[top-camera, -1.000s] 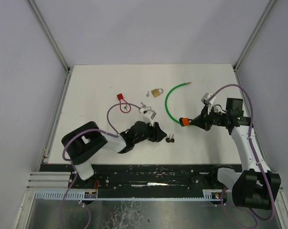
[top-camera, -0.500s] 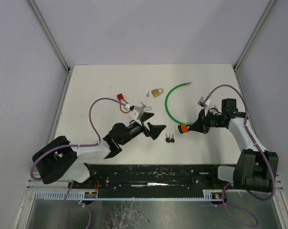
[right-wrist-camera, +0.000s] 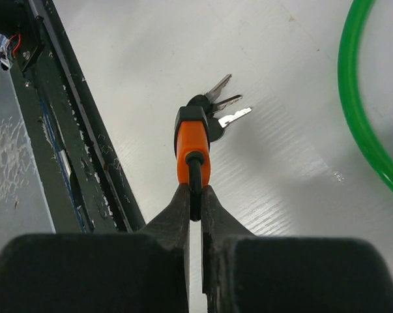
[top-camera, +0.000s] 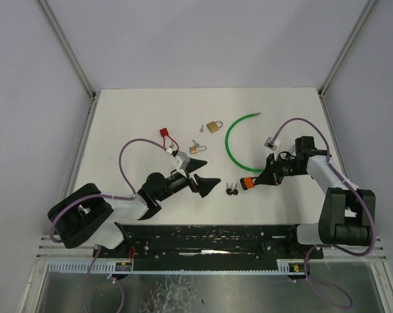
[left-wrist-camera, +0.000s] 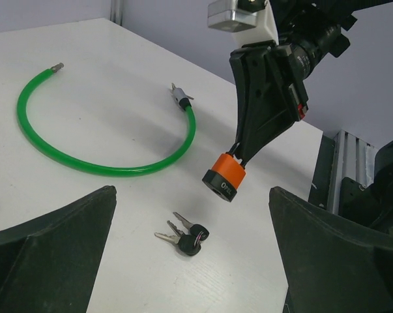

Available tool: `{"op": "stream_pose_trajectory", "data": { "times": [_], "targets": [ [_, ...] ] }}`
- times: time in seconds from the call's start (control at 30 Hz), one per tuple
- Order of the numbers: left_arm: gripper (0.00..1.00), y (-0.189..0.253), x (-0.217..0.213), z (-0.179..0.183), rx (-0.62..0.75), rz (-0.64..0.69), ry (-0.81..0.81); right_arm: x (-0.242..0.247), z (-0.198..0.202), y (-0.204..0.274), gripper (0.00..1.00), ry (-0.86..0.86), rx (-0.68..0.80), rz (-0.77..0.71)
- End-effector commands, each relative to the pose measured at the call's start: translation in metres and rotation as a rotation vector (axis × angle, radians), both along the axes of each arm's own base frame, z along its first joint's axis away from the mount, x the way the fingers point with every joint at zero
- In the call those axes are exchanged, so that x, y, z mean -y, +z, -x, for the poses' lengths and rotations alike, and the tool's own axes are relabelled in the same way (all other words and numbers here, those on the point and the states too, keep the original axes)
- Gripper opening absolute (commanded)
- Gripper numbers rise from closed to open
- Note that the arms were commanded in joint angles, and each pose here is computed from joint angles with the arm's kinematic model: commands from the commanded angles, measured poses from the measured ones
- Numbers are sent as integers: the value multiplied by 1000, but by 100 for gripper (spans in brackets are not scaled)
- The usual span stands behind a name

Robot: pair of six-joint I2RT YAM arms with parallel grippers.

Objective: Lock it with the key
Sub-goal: Place the lock at the center of the board.

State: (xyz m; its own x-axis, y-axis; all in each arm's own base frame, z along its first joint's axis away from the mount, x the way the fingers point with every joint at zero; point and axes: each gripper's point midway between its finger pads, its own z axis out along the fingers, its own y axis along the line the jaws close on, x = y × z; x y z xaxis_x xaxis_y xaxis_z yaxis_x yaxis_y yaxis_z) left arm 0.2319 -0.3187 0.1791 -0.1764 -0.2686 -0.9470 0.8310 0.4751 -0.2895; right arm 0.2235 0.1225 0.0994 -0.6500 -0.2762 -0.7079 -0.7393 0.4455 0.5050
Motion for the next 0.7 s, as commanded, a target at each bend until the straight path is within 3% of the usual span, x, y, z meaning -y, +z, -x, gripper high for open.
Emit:
{"op": "stream_pose_trajectory", "data": {
  "times": [0.0,0.37,0.57,0.67],
  "targets": [
    [100,22,4,1,52,62,-22,-9,-4,9,7,31,-7,-30],
    [100,22,6,3,51,60,-34,-20,-13,-21,13,58,-163,42],
    [100,20,7,3,50,56,-41,-19,-13,-37,39,73,-203,106],
    [100,21,7,4,53,58,-43,-13,-19,-34,46,60,-151,156]
  ]
}}
